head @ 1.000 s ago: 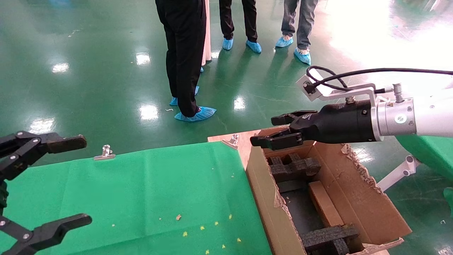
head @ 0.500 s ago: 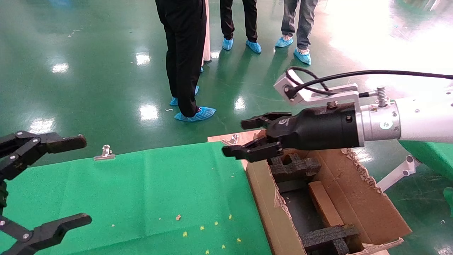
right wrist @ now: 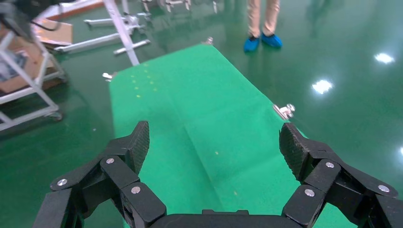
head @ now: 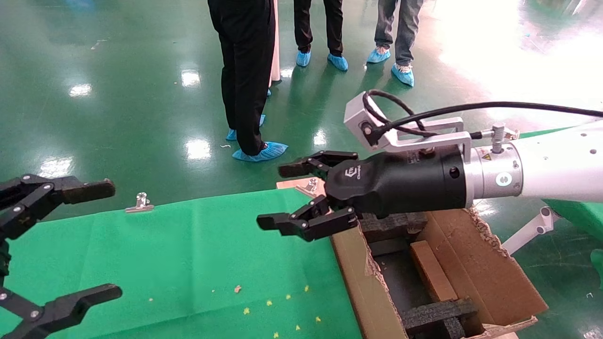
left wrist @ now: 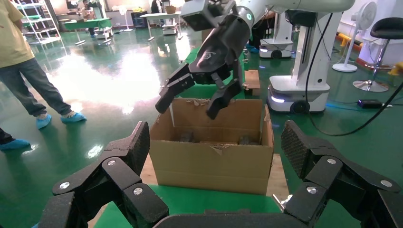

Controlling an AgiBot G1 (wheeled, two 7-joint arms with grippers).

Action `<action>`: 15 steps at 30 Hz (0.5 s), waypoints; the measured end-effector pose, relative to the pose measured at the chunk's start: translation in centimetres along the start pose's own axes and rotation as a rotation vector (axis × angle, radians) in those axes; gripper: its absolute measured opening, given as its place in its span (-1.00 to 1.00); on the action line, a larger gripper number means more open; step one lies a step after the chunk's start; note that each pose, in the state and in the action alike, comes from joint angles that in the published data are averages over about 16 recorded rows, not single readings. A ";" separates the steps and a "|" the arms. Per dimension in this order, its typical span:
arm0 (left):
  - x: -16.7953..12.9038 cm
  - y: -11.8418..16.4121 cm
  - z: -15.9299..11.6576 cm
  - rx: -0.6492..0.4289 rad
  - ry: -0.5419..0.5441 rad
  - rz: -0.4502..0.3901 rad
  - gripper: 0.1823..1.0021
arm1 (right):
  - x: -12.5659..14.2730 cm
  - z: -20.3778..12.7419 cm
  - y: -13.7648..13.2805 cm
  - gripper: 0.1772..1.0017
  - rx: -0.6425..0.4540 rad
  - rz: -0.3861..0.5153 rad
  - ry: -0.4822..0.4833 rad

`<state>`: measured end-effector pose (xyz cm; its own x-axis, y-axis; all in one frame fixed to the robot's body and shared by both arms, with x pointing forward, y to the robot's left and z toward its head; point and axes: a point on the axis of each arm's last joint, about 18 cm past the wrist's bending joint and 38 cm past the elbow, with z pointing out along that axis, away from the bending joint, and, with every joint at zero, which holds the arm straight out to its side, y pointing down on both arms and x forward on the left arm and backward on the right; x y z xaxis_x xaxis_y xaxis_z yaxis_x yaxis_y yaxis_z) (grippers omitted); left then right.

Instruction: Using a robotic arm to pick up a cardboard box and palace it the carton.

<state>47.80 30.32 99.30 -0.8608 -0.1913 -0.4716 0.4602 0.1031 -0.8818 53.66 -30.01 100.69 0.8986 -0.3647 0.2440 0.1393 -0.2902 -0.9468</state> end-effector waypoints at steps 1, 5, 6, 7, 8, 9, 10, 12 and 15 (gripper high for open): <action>0.0 0.0 0.0 0.000 0.000 0.000 1.00 | -0.2 0.1 -0.1 1.00 0.009 -0.008 -0.009; 0.0 0.0 0.0 0.000 0.000 0.000 1.00 | -1.0 0.2 -0.2 1.00 0.044 -0.042 -0.044; 0.0 0.0 0.0 0.000 0.000 0.000 1.00 | -1.2 0.2 -0.3 1.00 0.054 -0.050 -0.052; 0.0 0.0 0.0 0.000 0.000 0.000 1.00 | -1.4 0.2 -0.3 1.00 0.063 -0.059 -0.060; 0.0 0.0 0.0 0.000 0.000 0.000 1.00 | -1.6 0.2 -0.3 1.00 0.072 -0.067 -0.067; 0.0 0.0 0.0 0.000 0.000 0.000 1.00 | -1.8 0.2 -0.4 1.00 0.081 -0.076 -0.074; 0.0 0.0 0.0 0.000 0.000 0.000 1.00 | -2.0 0.1 -0.4 1.00 0.090 -0.085 -0.081; 0.0 0.0 0.0 0.000 0.000 0.000 1.00 | -2.4 0.0 -0.4 1.00 0.108 -0.102 -0.093; 0.0 0.0 0.0 0.000 0.000 0.000 1.00 | -3.0 -0.2 -0.4 1.00 0.136 -0.128 -0.109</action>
<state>47.80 30.32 99.30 -0.8608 -0.1913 -0.4716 0.4602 0.1031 -0.8818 50.84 -28.95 100.34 0.9085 -0.2326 0.3473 0.3037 -0.2037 -0.9307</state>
